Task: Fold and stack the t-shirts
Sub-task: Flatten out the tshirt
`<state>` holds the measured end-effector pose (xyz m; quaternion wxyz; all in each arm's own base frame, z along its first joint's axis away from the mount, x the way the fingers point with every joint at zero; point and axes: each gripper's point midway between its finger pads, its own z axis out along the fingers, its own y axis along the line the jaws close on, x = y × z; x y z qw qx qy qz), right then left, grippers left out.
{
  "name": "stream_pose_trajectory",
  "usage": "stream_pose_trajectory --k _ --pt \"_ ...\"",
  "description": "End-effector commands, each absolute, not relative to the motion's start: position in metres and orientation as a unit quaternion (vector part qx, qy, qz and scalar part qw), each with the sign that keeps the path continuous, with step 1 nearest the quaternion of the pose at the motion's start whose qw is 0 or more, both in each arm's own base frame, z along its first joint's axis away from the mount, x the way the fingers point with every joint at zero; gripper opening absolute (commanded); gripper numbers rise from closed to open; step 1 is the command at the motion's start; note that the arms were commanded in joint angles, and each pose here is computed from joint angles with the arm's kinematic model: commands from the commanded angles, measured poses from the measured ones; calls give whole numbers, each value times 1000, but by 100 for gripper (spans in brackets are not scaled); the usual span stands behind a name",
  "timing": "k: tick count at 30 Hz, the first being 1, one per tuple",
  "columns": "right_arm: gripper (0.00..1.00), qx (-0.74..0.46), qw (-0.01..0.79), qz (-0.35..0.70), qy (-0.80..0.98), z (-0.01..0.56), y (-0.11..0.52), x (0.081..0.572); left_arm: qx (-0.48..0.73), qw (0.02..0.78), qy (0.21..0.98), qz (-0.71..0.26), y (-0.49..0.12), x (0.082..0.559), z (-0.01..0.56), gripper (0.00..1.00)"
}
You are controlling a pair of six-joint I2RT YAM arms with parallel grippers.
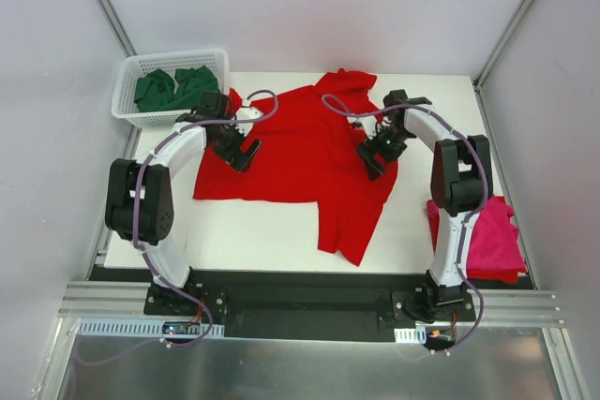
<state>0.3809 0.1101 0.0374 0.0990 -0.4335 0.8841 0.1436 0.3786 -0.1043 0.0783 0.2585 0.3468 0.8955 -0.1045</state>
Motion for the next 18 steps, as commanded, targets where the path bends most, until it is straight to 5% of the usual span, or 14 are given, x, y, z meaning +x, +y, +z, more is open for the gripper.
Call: stream_pose_trajectory --k 1,18 --pt "96 -442 72 131 885 38 109 362 327 253 899 -146 -112 387 76 99" --pt "96 -468 -24 40 882 36 53 305 323 169 916 -166 -105 354 37 94"
